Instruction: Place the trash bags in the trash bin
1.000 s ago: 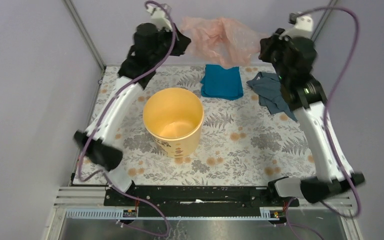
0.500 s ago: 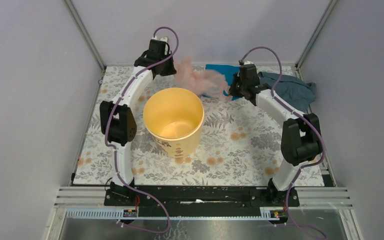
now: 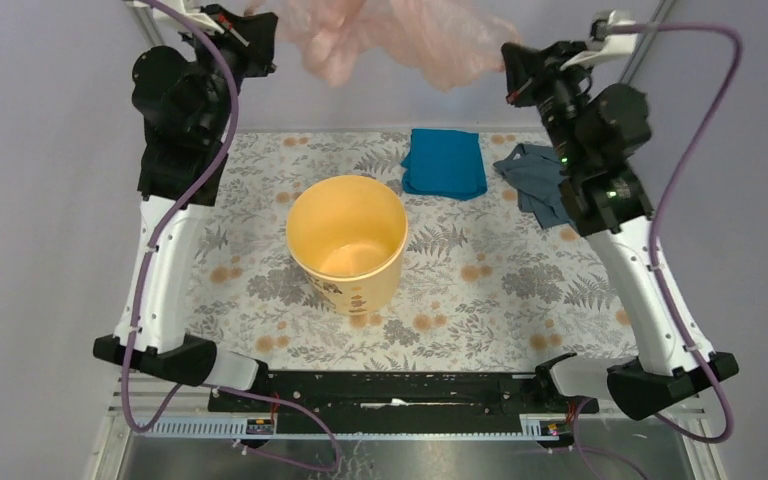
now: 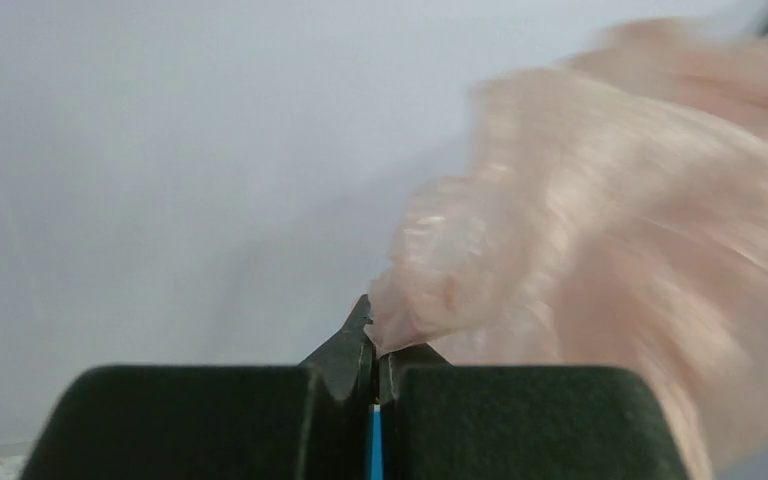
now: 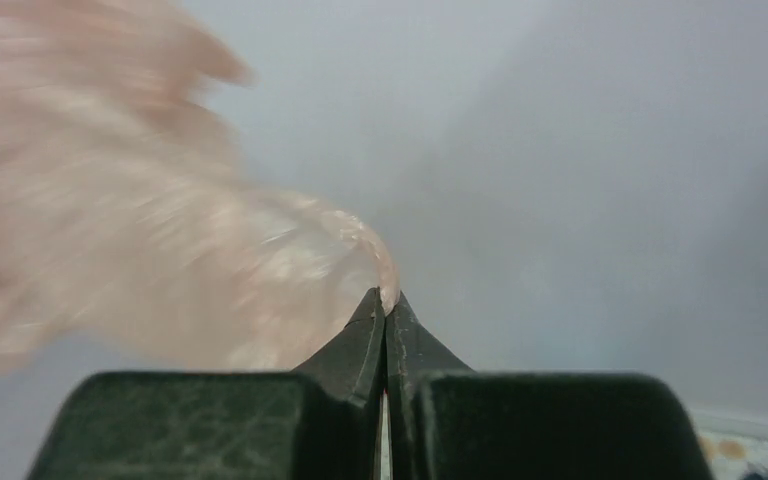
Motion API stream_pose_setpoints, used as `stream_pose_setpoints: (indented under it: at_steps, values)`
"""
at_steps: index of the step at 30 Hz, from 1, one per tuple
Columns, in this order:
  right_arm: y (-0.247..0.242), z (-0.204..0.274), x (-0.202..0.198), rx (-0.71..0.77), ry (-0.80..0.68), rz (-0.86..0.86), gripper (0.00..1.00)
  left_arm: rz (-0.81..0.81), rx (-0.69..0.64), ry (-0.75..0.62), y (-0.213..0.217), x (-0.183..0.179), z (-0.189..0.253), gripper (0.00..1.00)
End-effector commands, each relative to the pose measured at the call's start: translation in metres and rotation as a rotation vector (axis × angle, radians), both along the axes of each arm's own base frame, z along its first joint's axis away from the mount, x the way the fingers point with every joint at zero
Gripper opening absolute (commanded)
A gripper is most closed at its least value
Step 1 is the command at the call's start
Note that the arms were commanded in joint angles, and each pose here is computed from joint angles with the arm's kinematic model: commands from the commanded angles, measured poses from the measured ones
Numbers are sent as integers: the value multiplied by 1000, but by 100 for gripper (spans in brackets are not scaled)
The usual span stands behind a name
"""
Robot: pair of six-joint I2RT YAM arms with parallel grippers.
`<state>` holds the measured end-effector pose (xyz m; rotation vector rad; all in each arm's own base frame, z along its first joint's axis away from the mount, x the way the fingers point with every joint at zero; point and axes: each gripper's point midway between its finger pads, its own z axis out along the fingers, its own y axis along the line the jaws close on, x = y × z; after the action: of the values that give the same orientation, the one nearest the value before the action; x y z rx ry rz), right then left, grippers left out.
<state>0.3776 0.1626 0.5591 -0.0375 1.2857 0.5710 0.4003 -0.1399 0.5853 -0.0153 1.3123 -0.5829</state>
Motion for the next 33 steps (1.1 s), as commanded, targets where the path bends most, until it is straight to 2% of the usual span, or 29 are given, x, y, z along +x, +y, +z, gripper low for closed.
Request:
stream_pose_setpoints:
  at_steps: [1,5,7,9,11,13,17,19,21,22,23,24,26,28,30,32,33]
  values:
    - [3,-194,74,-161,376,-133,0,123,102,357,9,80,-163,0]
    - [4,-277,79,-201,532,-145,0,119,106,538,15,95,-232,0]
    - [6,-296,83,-222,583,-141,0,95,96,590,13,102,-245,0]
    - [8,-293,89,-229,609,-145,0,76,84,615,9,110,-243,0]
    - [12,-271,96,-223,591,-139,0,8,67,584,-3,114,-221,0]
    - [17,-225,101,-209,538,-123,0,-88,48,519,-18,110,-181,0]
    - [20,-96,73,-138,297,-46,0,-305,-12,254,-44,60,-73,0]
    - [19,-43,46,-98,142,3,0,-318,-49,100,-39,27,-30,0]
    - [16,-7,22,-65,-9,33,0,-272,-74,6,-26,2,-19,0]
    - [15,-5,16,-61,-44,39,0,-228,-82,-21,-17,-2,-19,0]
    - [15,-13,15,-66,-52,39,0,-175,-84,-3,-9,4,-32,0]
    - [15,-41,23,-79,-11,26,0,-116,-85,57,-2,15,-53,0]
    - [13,-108,48,-95,110,-30,0,10,-63,277,14,51,-122,0]
    - [11,-205,77,-134,346,-75,0,92,-35,555,29,81,-213,0]
    - [12,-293,88,-124,611,-67,0,75,-47,770,40,92,-287,0]
    - [18,-333,85,-125,710,-22,0,38,-96,843,47,91,-318,0]
    - [22,-329,81,-113,693,5,0,27,-116,831,48,90,-318,0]
